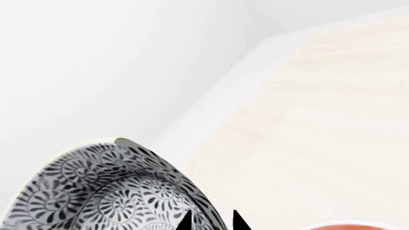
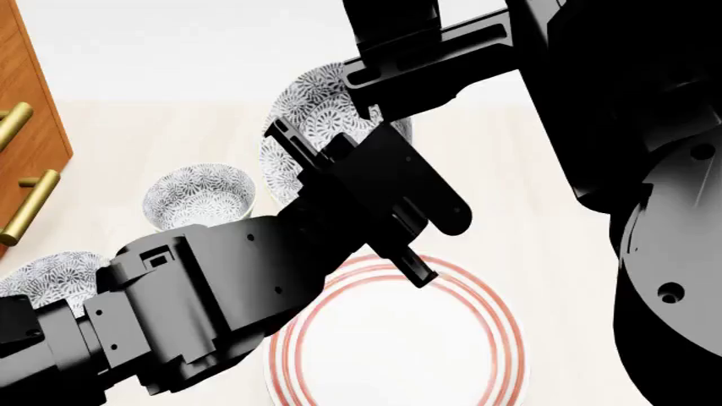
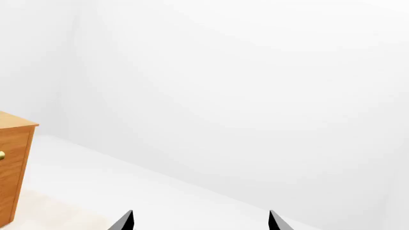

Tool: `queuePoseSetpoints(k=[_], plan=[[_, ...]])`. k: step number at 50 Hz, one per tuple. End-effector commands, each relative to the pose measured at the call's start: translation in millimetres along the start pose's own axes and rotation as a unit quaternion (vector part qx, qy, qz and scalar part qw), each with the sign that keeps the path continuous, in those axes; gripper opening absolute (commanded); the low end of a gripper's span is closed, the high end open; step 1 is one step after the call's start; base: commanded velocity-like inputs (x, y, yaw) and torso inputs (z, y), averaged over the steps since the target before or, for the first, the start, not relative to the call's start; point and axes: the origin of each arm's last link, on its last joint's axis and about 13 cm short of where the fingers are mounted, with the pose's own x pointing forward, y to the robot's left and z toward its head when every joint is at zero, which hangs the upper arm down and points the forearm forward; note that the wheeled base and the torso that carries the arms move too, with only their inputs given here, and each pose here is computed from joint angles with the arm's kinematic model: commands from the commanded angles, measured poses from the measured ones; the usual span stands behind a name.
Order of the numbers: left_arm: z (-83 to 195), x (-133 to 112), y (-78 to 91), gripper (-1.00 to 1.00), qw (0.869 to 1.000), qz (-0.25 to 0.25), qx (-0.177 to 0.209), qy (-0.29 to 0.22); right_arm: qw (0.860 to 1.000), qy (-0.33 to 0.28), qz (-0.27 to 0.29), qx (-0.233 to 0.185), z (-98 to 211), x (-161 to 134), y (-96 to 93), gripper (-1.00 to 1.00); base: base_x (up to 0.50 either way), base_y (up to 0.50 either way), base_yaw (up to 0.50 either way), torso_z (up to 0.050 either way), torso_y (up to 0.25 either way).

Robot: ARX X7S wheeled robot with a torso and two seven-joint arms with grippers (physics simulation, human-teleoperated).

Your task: Put the bowl at the front on the plate.

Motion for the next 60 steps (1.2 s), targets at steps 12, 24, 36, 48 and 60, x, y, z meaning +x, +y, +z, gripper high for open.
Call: queuePoseSetpoints(k=[12,24,36,48,60], plan=[[7,-7,-3.5,-1.00,0.998,-0.017,0.053,0.042,1.000,0.002,-0.002,0.004,-4,-3,-1.0,1.00,0.00,0.00,0.00,0.000,0.000],[20,-12,1.1,-1.00,0.994,-0.058,0.073,0.055,1.000,0.003,-0.007,0.006,-9,-8,-1.6,1.00,0.00,0.00,0.00,0.000,0.001],[32,-14,8.6,-1.00,0.990,-0.102,0.072,0.067,1.000,0.005,-0.015,0.008,-11,-15,-2.6,1.00,0.00,0.00,0.00,0.000,0.000],[24,-14,10.1,-1.00,0.983,-0.135,0.084,0.095,1.000,0.000,-0.011,-0.003,-2,-15,-4.2,1.00,0.00,0.00,0.00,0.000,0.001],[23,-16,9.0,-1.00,0.977,-0.167,0.071,0.116,1.000,-0.014,-0.006,-0.007,3,-15,-5.0,1.00,0.00,0.00,0.00,0.000,0.000]])
